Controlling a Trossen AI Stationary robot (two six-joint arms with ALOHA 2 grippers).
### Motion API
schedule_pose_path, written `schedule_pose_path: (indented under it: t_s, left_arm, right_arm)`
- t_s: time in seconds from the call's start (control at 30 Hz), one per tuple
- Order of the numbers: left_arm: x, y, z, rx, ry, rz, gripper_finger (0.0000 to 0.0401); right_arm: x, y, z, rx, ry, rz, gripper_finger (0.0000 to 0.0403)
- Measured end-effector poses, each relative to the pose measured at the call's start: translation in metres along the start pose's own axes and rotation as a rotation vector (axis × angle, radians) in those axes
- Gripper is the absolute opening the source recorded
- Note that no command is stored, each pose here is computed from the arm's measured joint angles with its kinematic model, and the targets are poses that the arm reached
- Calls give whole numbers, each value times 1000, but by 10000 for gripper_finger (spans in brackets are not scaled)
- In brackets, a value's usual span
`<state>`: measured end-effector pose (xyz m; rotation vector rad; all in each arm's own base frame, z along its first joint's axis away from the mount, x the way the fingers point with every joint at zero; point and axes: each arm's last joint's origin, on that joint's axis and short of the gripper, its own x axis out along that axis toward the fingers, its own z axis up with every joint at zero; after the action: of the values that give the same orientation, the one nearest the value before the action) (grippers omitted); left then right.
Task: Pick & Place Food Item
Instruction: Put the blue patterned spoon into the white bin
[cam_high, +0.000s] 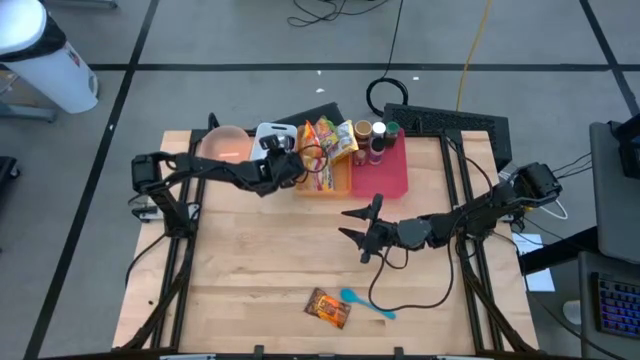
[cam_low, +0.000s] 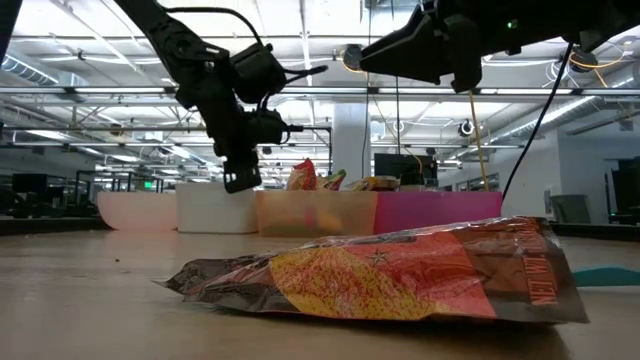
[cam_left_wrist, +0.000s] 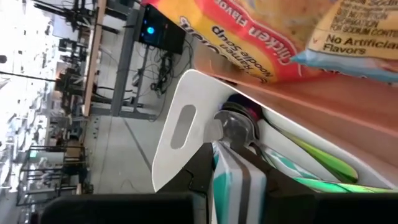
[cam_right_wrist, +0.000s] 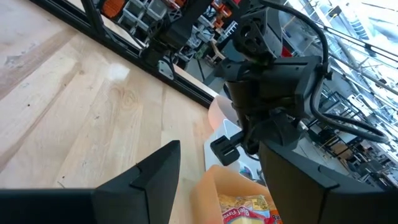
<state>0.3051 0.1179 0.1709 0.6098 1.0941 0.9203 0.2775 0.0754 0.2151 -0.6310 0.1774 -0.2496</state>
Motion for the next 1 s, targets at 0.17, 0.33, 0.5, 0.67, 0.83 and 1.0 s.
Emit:
schedule_pose_path:
  t_s: [0.17, 0.33, 0.5, 0.67, 0.83, 1.0]
  left_arm:
    - [6, 4, -1, -19, 0, -17, 38]
    - [9, 6, -2, -40, -10, -51, 37]
    - [12, 7, -4, -67, -6, -77, 57]
    - [13, 6, -6, -52, -15, -156, 60]
    - [15, 5, -10, -57, 10, -190, 74]
    - [16, 5, -15, -48, 50, -204, 108]
  right_arm:
    - [0, 0, 0, -2, 2, 3, 210]
    - [0, 1, -1, -9, 9, 8, 212]
    - [0, 1, -1, -9, 10, 9, 209]
    - [0, 1, -1, -9, 10, 9, 209]
    - [0, 1, -1, -9, 10, 9, 210]
    - [0, 1, -1, -9, 10, 9, 210]
